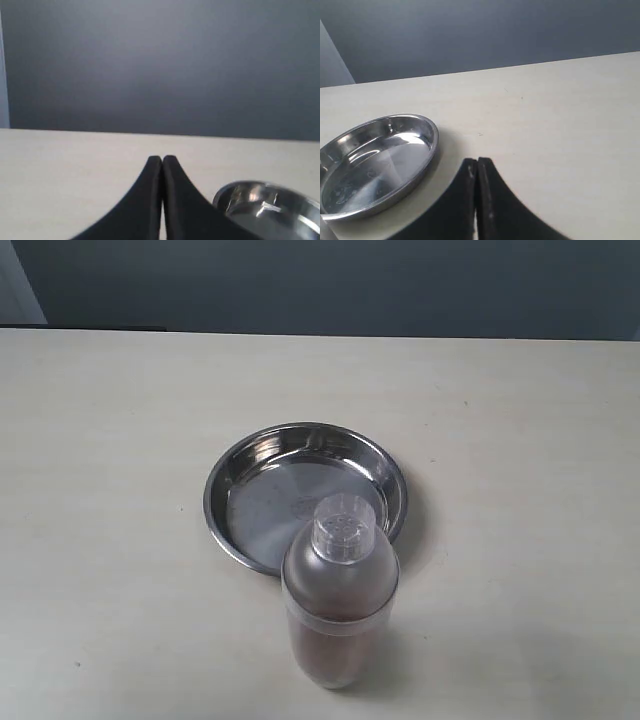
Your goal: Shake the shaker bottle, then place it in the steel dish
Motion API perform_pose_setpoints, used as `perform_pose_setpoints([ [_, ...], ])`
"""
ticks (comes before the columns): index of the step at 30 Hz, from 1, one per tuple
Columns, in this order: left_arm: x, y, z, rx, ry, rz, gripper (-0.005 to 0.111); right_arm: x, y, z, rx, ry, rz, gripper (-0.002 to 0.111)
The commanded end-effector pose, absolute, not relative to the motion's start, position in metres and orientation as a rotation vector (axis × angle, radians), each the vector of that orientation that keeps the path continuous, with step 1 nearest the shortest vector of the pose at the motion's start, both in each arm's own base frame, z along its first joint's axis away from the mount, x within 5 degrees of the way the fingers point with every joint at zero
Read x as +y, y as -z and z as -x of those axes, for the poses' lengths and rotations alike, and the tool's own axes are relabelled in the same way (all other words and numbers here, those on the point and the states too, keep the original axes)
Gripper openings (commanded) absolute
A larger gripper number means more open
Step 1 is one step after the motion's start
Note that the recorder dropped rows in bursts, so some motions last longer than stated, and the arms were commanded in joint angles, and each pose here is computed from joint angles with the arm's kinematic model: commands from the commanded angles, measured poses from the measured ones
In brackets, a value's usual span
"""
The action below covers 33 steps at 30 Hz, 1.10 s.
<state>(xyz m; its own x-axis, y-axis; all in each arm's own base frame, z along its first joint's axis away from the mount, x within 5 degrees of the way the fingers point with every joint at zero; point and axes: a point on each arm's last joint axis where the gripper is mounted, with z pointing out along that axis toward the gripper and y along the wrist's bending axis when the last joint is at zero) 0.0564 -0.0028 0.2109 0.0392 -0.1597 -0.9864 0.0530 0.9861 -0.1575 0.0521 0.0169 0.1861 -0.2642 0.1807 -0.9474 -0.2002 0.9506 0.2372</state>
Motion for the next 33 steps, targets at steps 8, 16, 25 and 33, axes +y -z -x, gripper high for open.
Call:
perform_pose_setpoints([
  [8,0.001,-0.221,-0.055,1.369,0.389,0.313,0.001,0.017,-0.187,-0.052,1.792,-0.362,0.017,-0.001],
  [16,0.004,-0.231,-0.053,1.247,0.389,0.332,0.001,0.017,-0.187,-0.052,1.792,-0.362,0.017,-0.001],
  [25,0.006,-0.237,-0.051,1.17,0.468,0.393,0.001,0.017,-0.187,-0.052,1.792,-0.362,0.017,-0.001],
  [33,0.0,-0.309,-0.06,1.022,0.203,0.107,0.001,0.017,-0.187,-0.052,1.792,-0.362,0.017,-0.001],
])
